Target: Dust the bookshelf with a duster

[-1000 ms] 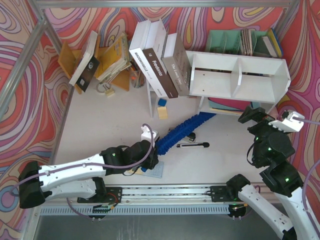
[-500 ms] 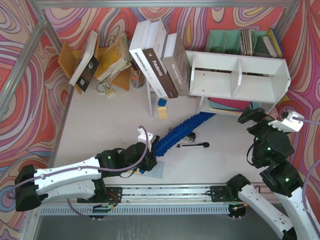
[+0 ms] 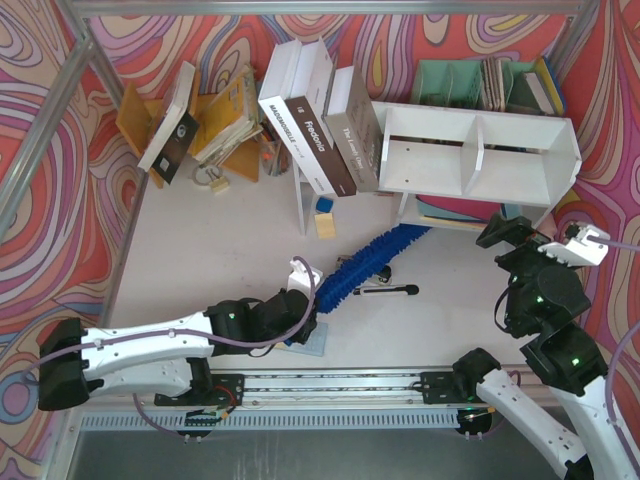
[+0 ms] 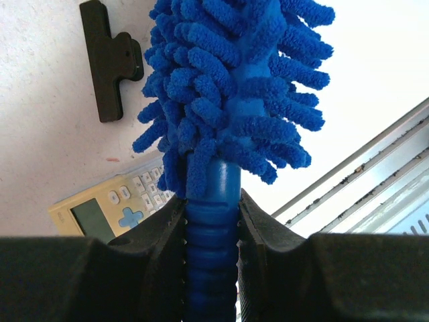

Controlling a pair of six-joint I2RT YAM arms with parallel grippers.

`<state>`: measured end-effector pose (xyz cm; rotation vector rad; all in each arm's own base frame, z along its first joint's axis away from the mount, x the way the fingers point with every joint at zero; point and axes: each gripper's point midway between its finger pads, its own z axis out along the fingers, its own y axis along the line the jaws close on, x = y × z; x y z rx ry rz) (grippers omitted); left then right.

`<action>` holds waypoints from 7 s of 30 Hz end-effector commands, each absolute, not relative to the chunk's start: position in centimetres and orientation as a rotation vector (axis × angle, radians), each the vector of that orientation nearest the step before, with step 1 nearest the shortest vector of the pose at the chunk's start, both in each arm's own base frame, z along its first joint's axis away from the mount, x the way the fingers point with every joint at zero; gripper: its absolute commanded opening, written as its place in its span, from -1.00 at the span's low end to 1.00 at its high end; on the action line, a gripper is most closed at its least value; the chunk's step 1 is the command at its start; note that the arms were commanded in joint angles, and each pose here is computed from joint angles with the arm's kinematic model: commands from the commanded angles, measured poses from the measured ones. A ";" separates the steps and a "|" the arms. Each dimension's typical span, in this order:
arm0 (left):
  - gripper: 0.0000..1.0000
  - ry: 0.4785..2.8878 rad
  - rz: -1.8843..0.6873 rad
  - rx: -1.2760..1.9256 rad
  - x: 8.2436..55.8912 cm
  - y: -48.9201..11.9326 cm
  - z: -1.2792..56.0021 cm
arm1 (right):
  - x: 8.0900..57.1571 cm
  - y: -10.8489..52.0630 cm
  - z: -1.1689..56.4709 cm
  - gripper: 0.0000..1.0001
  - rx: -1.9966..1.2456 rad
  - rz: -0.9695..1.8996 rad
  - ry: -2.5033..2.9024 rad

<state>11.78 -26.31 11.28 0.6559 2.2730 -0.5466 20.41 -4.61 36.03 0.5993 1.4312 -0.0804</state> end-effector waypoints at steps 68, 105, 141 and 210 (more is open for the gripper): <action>-1.00 1.963 -0.188 0.621 15.3 -28.4 14.0 | 20.5 -4.4 35.4 0.97 0.606 -0.065 1.436; -1.00 1.895 -0.523 1.072 14.5 -47.6 13.5 | 19.8 -4.7 35.6 0.97 0.621 -0.059 1.437; -1.00 1.966 -0.455 0.996 17.1 -45.9 11.9 | 20.1 -4.5 35.0 0.97 0.614 -0.060 1.452; -1.00 1.996 -0.531 1.284 12.4 -44.6 8.6 | 20.2 -3.4 34.1 0.97 0.385 -0.072 1.383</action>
